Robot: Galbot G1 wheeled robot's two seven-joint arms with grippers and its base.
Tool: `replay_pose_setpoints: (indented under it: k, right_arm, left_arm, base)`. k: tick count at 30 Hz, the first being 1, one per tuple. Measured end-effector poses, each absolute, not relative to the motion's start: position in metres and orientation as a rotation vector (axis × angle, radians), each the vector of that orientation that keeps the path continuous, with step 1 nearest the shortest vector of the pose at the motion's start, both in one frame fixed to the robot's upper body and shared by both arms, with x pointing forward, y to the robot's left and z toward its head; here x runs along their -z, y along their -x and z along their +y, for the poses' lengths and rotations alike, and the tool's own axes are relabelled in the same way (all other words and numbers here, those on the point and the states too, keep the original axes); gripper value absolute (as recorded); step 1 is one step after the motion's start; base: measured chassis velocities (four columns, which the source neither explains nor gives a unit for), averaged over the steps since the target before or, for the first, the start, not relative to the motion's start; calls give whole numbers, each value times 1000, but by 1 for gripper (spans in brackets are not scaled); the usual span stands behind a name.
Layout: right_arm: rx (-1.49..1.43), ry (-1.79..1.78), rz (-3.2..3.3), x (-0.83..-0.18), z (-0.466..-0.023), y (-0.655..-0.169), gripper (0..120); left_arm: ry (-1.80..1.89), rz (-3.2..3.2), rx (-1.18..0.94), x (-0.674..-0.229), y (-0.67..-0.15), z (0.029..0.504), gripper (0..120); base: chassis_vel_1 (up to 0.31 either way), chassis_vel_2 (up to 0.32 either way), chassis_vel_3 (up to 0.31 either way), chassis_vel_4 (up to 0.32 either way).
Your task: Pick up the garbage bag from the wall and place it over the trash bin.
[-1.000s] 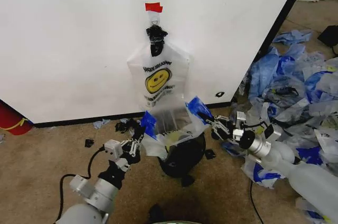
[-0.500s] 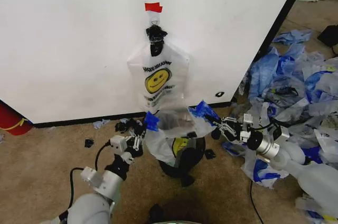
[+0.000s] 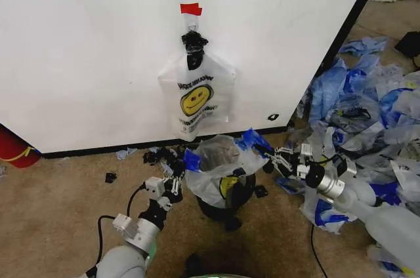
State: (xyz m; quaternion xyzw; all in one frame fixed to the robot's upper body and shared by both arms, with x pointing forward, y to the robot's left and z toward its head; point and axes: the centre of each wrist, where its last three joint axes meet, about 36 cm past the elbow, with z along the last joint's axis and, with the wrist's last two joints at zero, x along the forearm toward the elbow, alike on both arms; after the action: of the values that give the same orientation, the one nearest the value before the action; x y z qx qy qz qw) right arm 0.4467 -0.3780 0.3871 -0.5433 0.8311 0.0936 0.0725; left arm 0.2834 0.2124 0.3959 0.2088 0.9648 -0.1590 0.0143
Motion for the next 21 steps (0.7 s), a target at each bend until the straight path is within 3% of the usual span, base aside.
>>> replay_pose_setpoints:
  k: [21]
  right_arm:
    - [-345,1646,2555,-353,-384,-384,0]
  left_arm:
    - [-677,3029,355,-394,-249,233,0]
  base:
    - [0,0,0,0]
